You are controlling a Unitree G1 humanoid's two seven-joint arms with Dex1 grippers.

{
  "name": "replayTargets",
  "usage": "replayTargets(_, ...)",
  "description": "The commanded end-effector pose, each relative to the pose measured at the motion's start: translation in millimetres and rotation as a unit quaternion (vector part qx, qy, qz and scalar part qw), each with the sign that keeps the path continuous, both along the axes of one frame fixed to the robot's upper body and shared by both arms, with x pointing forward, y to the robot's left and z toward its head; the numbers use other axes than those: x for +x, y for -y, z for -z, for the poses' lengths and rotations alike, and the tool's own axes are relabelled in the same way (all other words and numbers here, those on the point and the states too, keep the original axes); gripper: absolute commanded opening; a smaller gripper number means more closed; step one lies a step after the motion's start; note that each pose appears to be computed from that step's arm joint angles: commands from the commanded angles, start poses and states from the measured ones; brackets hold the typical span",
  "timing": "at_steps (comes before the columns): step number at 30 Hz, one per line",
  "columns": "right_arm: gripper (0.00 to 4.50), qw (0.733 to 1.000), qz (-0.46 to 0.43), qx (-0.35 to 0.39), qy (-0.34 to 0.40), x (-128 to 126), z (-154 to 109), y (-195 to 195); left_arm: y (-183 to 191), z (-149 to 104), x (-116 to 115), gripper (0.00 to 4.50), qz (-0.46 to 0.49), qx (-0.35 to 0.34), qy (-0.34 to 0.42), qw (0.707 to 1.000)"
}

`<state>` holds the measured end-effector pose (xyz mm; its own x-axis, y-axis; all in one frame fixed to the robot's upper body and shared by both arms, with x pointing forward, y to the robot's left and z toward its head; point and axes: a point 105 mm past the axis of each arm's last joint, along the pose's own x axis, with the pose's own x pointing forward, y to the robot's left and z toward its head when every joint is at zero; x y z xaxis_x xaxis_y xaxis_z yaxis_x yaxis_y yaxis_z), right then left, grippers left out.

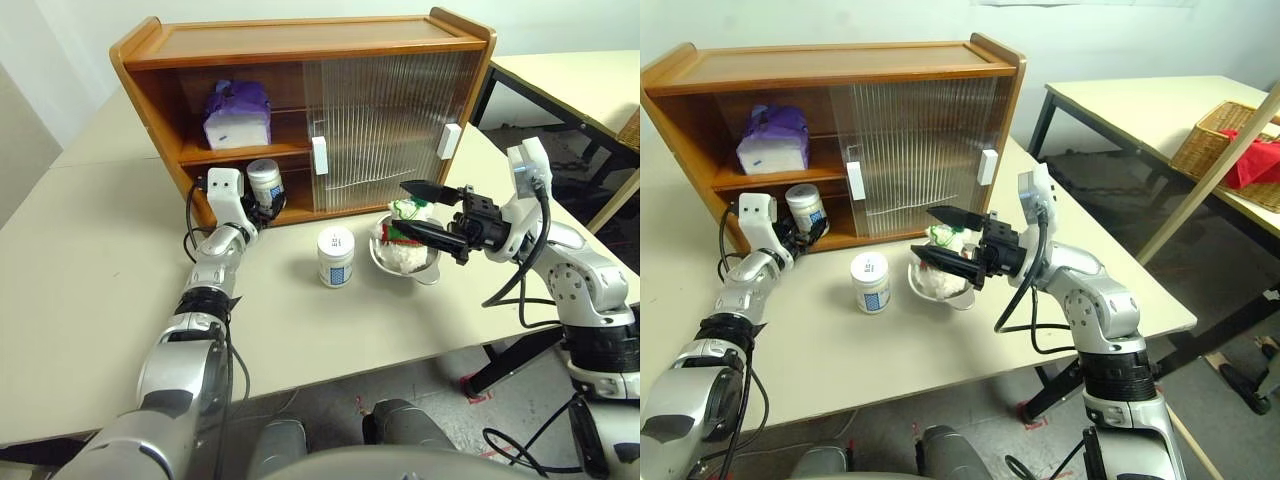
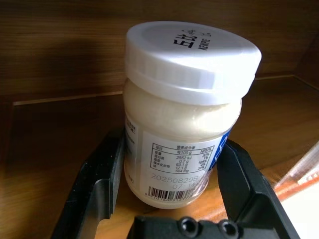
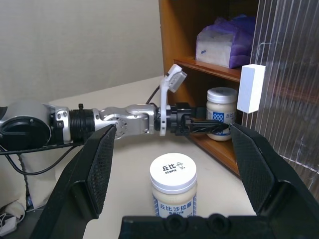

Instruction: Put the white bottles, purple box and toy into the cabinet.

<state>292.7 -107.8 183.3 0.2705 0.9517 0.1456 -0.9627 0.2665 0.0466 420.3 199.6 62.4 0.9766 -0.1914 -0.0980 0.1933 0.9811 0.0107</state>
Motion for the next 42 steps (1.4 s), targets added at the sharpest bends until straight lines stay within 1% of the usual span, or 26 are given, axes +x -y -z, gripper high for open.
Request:
replayTargets(1,4.5,1.0,-0.004,-0.005,0.006,-1,-2,-2,14,-11,9,3.06,0.005,0.003,0.019,1.0)
replayTargets(9,4.5,1.0,-0.003,-0.006,0.006,-2,-2,-2,35,-13,16,3.06,0.02,-0.004,0.018,1.0)
replayTargets(19,4.5,1.0,-0.001,-0.006,0.004,-2,1,-1,-1,-13,12,3.06,-0.031,0.027,0.026,0.999)
replayTargets(22,4.5,1.0,-0.003,-0.006,0.003,-2,2,-1,-5,-14,12,3.06,-0.037,0.04,0.03,0.998)
replayTargets(34,4.5,1.0,-0.003,-0.006,0.008,-2,0,1,3,0,8,3.06,-0.025,0.033,0.007,0.999)
replayTargets(42,4.5,1.0,0.002,-0.008,0.009,-2,-1,1,1,5,8,3.06,-0.027,0.037,-0.004,0.999)
